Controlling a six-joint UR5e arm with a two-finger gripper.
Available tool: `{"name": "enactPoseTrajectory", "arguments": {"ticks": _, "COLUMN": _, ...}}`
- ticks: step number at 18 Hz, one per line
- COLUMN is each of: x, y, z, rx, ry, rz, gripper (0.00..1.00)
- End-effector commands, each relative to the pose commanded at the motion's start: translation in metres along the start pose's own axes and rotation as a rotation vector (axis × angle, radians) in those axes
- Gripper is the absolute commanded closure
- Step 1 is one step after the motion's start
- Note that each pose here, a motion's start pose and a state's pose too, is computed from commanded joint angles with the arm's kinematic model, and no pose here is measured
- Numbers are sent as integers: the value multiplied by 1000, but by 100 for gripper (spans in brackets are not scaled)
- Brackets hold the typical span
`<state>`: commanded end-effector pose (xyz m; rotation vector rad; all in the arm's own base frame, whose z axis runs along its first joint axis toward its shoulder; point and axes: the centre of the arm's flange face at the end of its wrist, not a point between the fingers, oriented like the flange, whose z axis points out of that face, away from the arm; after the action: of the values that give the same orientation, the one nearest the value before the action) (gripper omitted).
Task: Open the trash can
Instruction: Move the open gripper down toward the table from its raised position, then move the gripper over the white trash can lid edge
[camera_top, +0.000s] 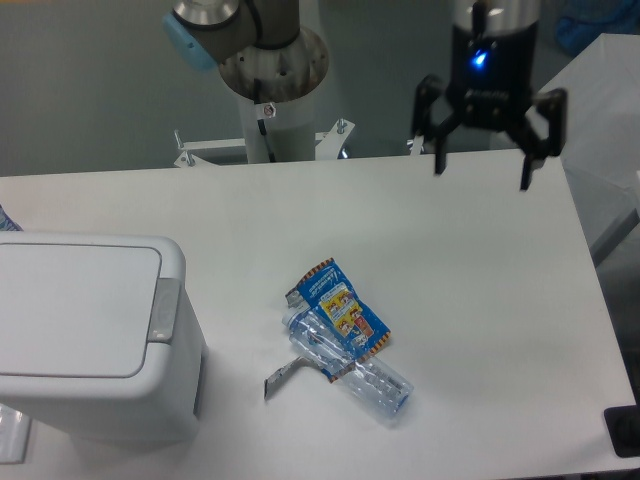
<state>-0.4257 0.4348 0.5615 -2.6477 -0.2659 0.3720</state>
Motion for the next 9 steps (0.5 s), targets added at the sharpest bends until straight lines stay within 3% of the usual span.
{"name": "enactPoseTrajectory", "arguments": {"ticks": 4, "x": 27, "y": -20, "z": 16, "rx": 17, "ry": 21, "rz": -65, "gripper": 0}}
{"name": "enactPoseTrajectory", "arguments": {"ticks": 9, "x": 72, "y": -42, "z": 21, "rx": 18, "ry": 64, "rz": -217, "gripper": 0}}
